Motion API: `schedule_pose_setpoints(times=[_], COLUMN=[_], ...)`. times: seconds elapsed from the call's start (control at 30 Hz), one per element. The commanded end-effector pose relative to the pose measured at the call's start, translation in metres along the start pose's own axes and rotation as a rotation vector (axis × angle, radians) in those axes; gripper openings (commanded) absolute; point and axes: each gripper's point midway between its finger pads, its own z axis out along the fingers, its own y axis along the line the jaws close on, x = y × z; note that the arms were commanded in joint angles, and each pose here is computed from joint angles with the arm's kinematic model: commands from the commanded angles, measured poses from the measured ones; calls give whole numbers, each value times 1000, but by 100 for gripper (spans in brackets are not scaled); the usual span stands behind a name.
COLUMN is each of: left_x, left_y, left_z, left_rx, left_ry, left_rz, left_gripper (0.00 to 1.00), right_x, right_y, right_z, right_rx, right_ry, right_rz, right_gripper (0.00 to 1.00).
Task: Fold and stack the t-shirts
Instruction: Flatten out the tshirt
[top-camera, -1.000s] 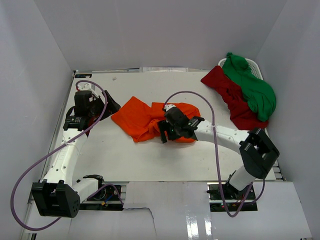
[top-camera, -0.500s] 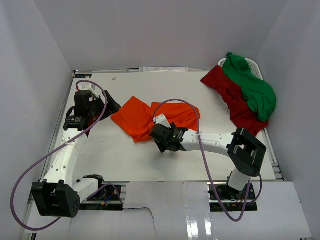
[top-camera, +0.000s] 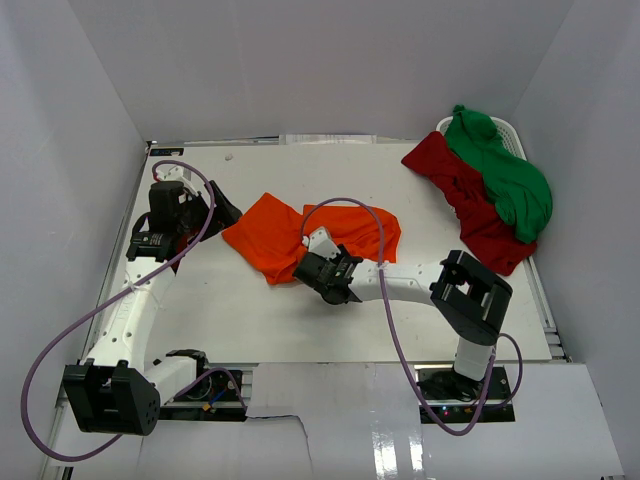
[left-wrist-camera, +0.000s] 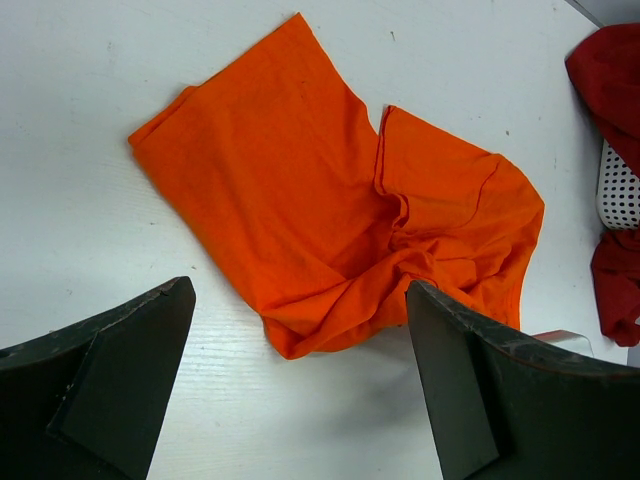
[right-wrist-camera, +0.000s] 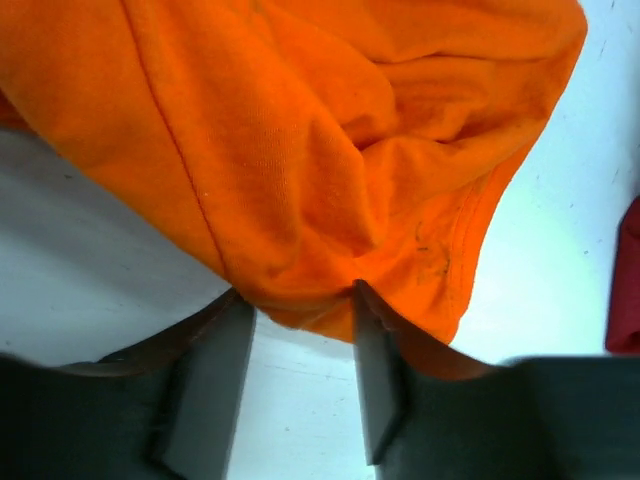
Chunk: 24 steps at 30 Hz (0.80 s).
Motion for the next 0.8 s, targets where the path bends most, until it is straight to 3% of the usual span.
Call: schedule_pose_setpoints(times=[0.0,0.1,0.13,0.27,0.47,0.63,0.7,0.73,0.77], left_x=[-12,-12,-12,-12,-12,-11,-11,-12,-12], left_y=[-9,-9,-9,-9,-10,-11,-12,-12,-12], left_z=[-8,-8,-8,-8,-7,-8,-8,-8,-8], left_rx=[29,29,29,30,33,42,44,47,46], left_ry=[-29,-29,-29,-28,-24,-21,-22,-24,-24], left_rz=[11,12,12,12,12,14,14,15,12], left_gripper=[98,98,98,98,98,98,97,98,98], right_x=[-26,-25,-26,-31,-69,-65,-47,-44,-37], right_y=[-8,-4,0,23,31,-67,-101,-109,-111], right_z=[-6,-6,-7,-22,-104,-56,-25,-15,-1], right_rx=[44,17,-2,-183,-758,-871,-877,-866,-845], right_ry=[-84,-79,-78,-59,-90,-68,-34,-26,6], right_rz=[29,29,29,54,242,586,725,753,770], right_gripper=[45,13,8,8,8,8,13,23,49])
